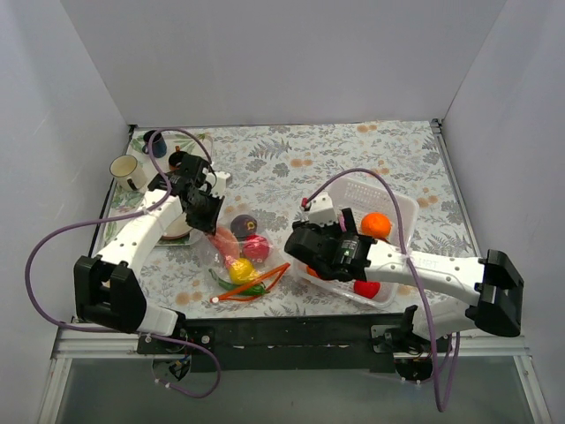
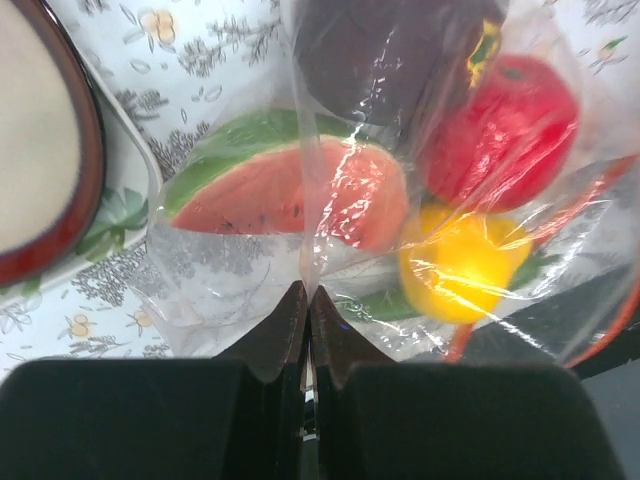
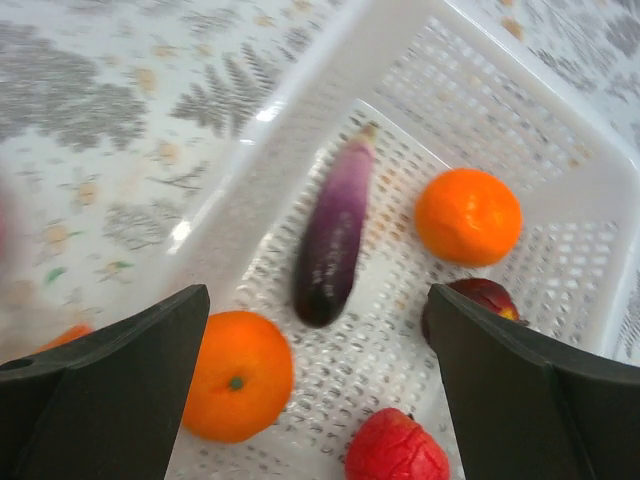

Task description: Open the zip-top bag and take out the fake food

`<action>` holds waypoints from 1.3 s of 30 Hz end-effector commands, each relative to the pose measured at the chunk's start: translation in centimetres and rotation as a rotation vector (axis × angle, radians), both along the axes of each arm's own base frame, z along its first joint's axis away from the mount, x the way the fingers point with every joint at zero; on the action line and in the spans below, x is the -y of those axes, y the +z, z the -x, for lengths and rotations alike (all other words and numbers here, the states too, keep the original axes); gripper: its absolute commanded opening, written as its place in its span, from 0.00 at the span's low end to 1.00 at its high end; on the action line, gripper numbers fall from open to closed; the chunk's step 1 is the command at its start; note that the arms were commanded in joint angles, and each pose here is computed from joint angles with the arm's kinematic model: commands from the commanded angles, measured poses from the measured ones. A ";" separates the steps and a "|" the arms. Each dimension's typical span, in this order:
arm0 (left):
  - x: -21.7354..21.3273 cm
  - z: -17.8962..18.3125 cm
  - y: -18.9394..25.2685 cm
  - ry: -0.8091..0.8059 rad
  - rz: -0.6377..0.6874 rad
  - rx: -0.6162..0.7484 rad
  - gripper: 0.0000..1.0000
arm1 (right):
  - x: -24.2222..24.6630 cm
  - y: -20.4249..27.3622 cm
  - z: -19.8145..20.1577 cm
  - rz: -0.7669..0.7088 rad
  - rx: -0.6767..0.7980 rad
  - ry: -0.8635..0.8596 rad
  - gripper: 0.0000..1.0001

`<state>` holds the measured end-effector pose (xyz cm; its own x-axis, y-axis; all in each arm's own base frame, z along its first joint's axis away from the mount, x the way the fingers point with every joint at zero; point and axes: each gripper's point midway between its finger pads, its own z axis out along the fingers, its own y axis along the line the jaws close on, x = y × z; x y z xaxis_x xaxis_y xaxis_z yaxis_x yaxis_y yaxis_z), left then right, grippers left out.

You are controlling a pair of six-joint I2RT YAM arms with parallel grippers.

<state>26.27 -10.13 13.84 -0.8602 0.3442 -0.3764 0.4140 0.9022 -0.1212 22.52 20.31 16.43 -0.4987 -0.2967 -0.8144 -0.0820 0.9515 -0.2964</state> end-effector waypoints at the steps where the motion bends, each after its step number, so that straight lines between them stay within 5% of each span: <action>1: -0.9 0.4 -0.7 0.011 -0.030 0.020 0.00 | -7.2 4.9 2.3 -0.148 0.089 0.266 0.99; 4: -1.4 0.2 -1.3 0.015 -0.057 0.025 0.00 | -10.2 4.5 5.2 -0.145 0.071 0.452 0.91; 7: -2.2 0.1 -3.2 0.018 -0.105 0.016 0.00 | -12.6 3.1 8.1 -0.183 0.055 0.636 0.72; 8: -2.6 -0.4 -3.7 0.026 -0.130 0.032 0.00 | -13.7 4.0 8.8 -0.259 0.074 0.682 0.60; 13: -3.1 -0.5 -6.1 0.033 -0.160 0.013 0.00 | -16.5 2.0 11.8 -0.331 0.008 0.877 0.31; 15: -3.0 -0.5 -6.4 0.039 -0.160 0.006 0.00 | -17.7 1.1 12.0 -0.318 0.004 0.909 0.05; 22: -2.8 -0.2 -6.9 0.038 -0.154 -0.008 0.00 | -22.2 -1.4 13.4 -0.269 -0.043 1.045 0.01; 33: -2.6 0.5 -7.4 0.029 -0.139 -0.020 0.00 | -24.3 -6.9 10.0 -0.160 -0.102 0.965 0.60; 35: -2.6 0.5 -7.4 0.025 -0.136 -0.016 0.00 | -24.9 -7.7 9.3 -0.161 -0.141 0.960 0.98; 39: -2.4 0.7 -7.3 0.012 -0.129 -0.015 0.00 | -25.3 -8.5 8.2 -0.166 -0.159 0.930 0.99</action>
<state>25.28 -7.37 5.70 -0.8878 0.3719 -0.2711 0.3877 0.9218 -0.0050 13.24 43.44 6.37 -0.2079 -0.5819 -0.7862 -0.8624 0.4884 -0.1334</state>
